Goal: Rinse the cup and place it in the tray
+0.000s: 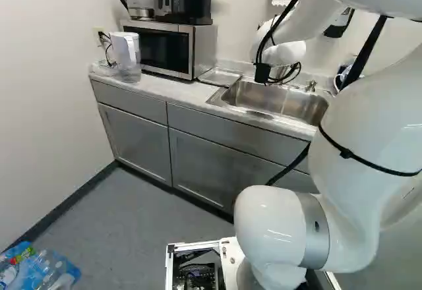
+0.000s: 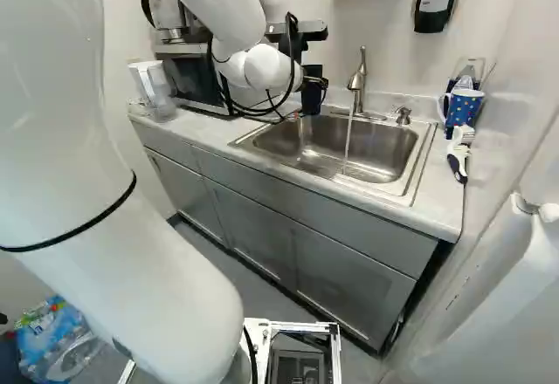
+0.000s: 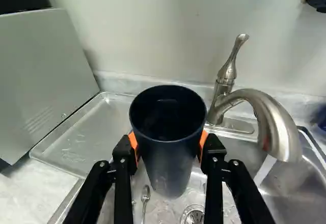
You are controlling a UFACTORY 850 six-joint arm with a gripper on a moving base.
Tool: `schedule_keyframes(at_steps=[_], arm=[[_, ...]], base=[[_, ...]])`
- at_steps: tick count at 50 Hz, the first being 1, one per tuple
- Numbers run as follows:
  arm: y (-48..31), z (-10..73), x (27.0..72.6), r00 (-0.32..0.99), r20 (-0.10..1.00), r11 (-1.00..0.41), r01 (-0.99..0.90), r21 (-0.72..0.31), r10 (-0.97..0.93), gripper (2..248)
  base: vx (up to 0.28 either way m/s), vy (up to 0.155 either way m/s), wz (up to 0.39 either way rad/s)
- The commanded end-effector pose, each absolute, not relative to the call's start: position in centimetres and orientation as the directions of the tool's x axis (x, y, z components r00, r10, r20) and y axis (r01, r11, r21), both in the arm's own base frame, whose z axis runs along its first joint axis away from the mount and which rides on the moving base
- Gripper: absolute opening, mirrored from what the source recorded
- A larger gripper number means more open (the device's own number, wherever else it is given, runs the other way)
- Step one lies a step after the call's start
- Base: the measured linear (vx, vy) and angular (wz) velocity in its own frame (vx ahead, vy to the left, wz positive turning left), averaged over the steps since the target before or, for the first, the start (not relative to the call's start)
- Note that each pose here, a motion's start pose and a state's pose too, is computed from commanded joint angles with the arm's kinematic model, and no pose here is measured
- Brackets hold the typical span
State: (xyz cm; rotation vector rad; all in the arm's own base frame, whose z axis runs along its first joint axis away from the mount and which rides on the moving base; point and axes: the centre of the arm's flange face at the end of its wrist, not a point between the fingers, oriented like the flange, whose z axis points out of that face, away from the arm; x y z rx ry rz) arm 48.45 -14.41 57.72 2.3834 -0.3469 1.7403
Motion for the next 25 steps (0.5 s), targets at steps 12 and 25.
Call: schedule_keyframes(at_steps=[12, 25], arm=[[-14.41, 57.72, 48.45, 0.267, 0.949, -0.948, -0.309, -0.081, -0.168, 126], [-14.41, 57.72, 48.45, 0.223, 0.930, -0.917, -0.342, -0.206, -0.292, 126]], base=[[0.000, 0.000, 0.000], [0.000, 0.000, 0.000]])
